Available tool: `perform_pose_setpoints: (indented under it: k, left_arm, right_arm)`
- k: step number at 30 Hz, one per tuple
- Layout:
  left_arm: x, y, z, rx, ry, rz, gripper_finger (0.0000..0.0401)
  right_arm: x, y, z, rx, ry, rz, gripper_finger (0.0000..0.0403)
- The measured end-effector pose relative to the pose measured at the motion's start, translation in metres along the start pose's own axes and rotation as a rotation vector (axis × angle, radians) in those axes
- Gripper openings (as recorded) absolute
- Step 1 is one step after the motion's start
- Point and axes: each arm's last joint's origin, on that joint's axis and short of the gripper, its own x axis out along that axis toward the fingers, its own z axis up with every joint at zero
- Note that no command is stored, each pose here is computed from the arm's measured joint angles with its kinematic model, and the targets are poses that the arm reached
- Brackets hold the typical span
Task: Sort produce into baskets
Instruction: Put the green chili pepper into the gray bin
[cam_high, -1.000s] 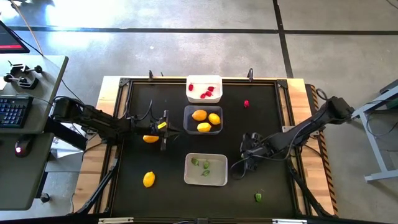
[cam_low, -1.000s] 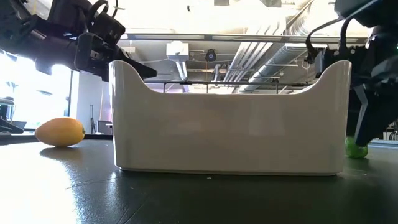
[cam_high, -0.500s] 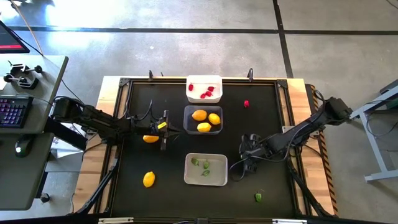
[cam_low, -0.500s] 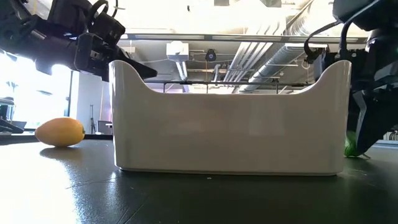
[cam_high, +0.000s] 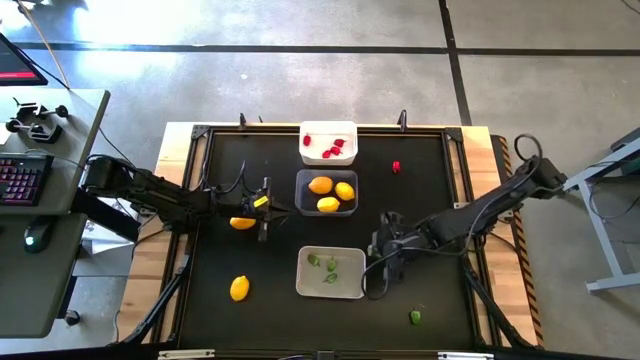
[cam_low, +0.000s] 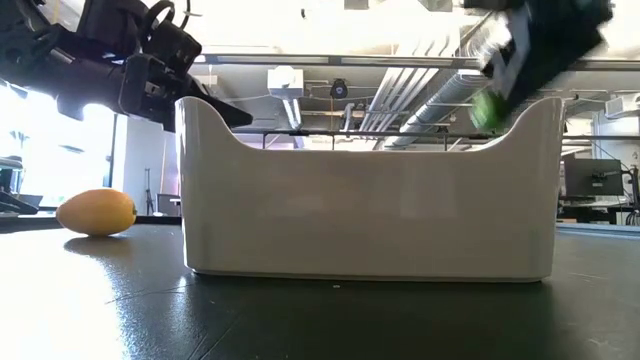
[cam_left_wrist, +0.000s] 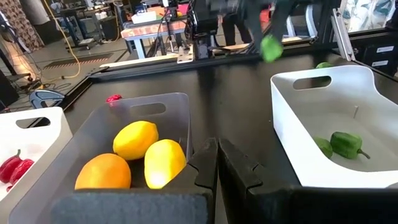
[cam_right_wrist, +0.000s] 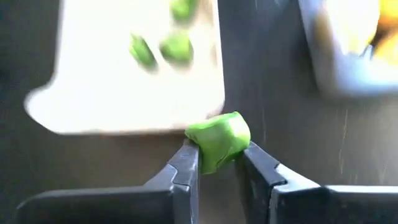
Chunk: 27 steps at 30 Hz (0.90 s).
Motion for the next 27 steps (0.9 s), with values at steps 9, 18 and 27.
perform_pose_setpoints:
  k: [9,18,27]
  left_arm:
    - [0.0,0.0,-0.001,0.0,0.014,-0.002,0.0]
    - [0.0,0.0,-0.001,0.0,0.016,-0.003,0.0]
    - [0.0,0.0,-0.003,0.0,0.029,-0.005,0.0]
  right_arm:
    - [-0.006,0.012,0.036,-0.203,-0.2,0.104,0.0062]
    - [0.045,0.013,0.036,-0.219,-0.081,0.142,0.0062]
    - [0.065,0.011,0.036,-0.201,-0.043,0.175,0.0086]
